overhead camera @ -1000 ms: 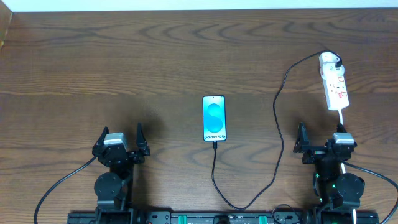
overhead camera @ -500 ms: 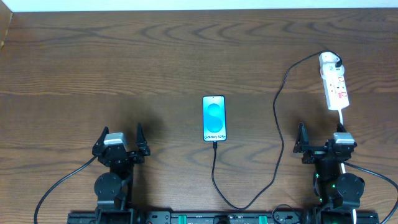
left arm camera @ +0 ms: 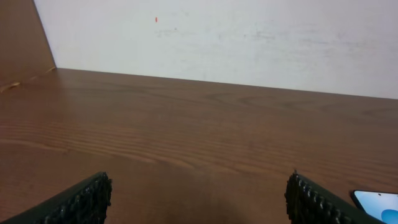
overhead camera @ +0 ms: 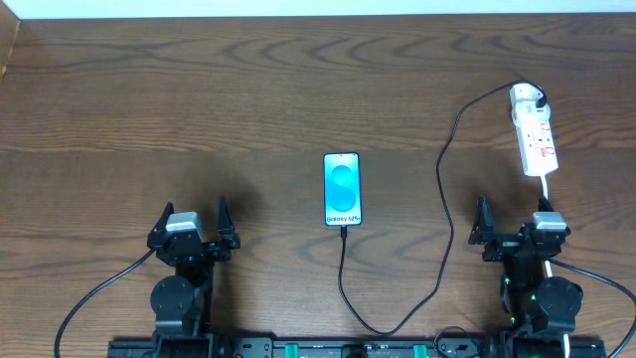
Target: Plug charger to phone and switch on socket
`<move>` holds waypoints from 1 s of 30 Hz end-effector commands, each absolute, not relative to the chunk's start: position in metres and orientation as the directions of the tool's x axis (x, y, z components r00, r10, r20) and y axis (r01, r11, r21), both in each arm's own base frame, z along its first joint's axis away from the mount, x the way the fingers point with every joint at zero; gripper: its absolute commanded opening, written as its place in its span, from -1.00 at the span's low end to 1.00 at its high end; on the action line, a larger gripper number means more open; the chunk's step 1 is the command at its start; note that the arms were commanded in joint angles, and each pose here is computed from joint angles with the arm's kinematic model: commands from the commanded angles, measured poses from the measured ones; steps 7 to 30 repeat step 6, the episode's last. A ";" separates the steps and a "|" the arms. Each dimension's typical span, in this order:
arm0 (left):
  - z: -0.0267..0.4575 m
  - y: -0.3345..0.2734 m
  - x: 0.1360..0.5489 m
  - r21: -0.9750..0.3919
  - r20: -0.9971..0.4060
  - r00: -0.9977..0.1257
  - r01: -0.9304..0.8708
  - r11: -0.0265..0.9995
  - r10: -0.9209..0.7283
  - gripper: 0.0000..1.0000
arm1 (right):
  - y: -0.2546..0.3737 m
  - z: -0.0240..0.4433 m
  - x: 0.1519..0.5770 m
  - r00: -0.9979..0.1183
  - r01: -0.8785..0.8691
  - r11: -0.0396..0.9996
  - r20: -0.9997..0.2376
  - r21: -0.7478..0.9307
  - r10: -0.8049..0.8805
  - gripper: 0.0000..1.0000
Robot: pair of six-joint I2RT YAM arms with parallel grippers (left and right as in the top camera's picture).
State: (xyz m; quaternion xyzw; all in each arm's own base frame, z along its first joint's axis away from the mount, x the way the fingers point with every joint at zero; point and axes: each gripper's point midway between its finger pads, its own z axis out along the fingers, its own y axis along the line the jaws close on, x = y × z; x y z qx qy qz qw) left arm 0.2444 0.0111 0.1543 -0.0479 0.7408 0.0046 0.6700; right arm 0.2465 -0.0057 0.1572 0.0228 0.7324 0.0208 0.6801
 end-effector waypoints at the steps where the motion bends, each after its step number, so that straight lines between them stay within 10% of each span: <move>1: 0.137 0.014 0.243 -0.048 -0.987 -0.149 -0.095 0.994 -0.062 0.79 | -0.006 0.157 0.246 -0.071 0.011 0.999 -0.996 0.048 0.049 0.98; 30: 0.137 0.014 0.243 -0.048 -0.987 -0.149 -0.095 0.994 -0.062 0.78 | -0.006 0.157 0.246 -0.071 0.011 0.999 -0.996 0.048 0.049 0.99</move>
